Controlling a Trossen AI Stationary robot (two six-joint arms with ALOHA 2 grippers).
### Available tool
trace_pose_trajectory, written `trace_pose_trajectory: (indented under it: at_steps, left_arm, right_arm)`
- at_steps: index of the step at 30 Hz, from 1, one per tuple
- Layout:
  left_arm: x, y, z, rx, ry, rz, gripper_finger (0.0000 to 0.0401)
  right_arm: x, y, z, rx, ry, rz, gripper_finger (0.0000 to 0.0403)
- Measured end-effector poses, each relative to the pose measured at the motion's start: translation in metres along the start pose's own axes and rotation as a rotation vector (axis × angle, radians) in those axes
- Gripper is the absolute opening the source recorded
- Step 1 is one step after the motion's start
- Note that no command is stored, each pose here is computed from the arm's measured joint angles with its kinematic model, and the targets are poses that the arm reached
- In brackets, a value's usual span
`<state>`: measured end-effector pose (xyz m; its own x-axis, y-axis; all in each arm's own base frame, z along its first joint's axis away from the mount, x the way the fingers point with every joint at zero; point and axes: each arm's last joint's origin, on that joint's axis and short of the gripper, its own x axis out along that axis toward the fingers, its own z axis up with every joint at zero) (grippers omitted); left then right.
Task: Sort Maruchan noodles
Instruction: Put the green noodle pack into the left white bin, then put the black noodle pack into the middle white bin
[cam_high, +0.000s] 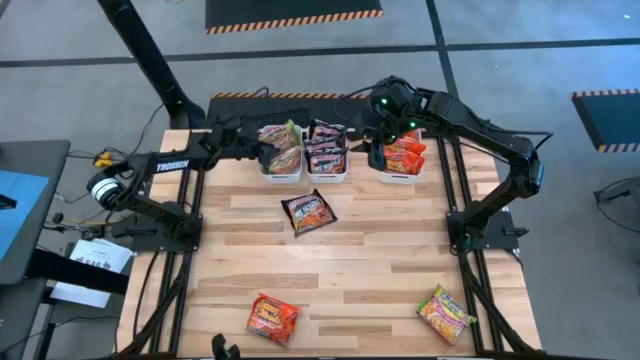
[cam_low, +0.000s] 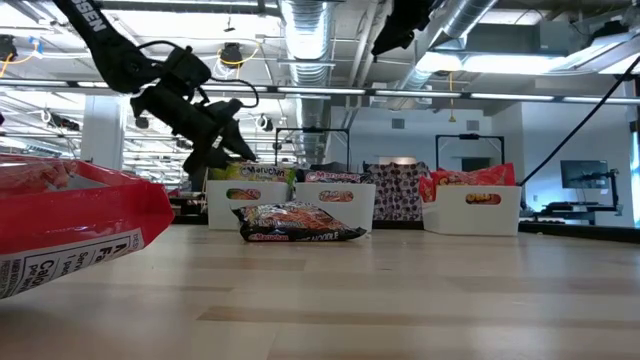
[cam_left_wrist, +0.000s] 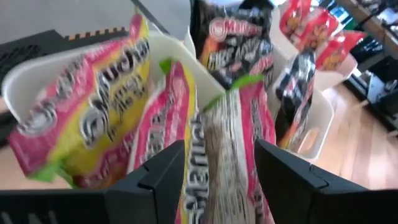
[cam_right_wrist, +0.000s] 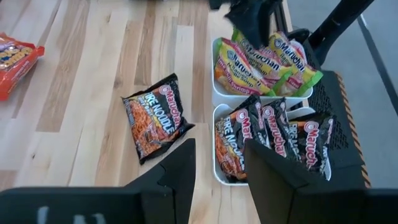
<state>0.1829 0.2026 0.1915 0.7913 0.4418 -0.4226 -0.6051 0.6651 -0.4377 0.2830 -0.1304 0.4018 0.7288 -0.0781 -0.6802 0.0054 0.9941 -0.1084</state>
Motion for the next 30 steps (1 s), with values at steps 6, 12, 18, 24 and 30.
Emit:
trace_pose_trajectory:
  at_steps: [6, 12, 18, 24, 30]
  left_arm:
    - [-0.002, -0.004, 0.031, -0.005, -0.052, -0.058, 0.0181]
    - [-0.008, -0.022, 0.074, -0.039, -0.076, -0.181, 0.0181]
    - [-0.018, -0.048, 0.110, -0.002, -0.044, -0.359, 0.0181]
    - [-0.030, -0.078, 0.123, 0.049, -0.014, -0.498, 0.0181]
    - [-0.056, -0.107, 0.117, 0.110, 0.017, -0.586, 0.0181]
  right_arm:
    - [0.000, 0.001, -0.002, 0.005, 0.019, 0.008, 0.0159]
    - [0.000, 0.001, -0.001, 0.001, 0.018, 0.009, 0.0159]
    - [0.002, 0.010, -0.004, -0.003, 0.063, 0.045, 0.0187]
    - [0.004, 0.024, -0.002, 0.037, 0.095, 0.086, 0.0234]
    - [0.006, 0.041, -0.003, 0.198, 0.158, 0.127, 0.0239]
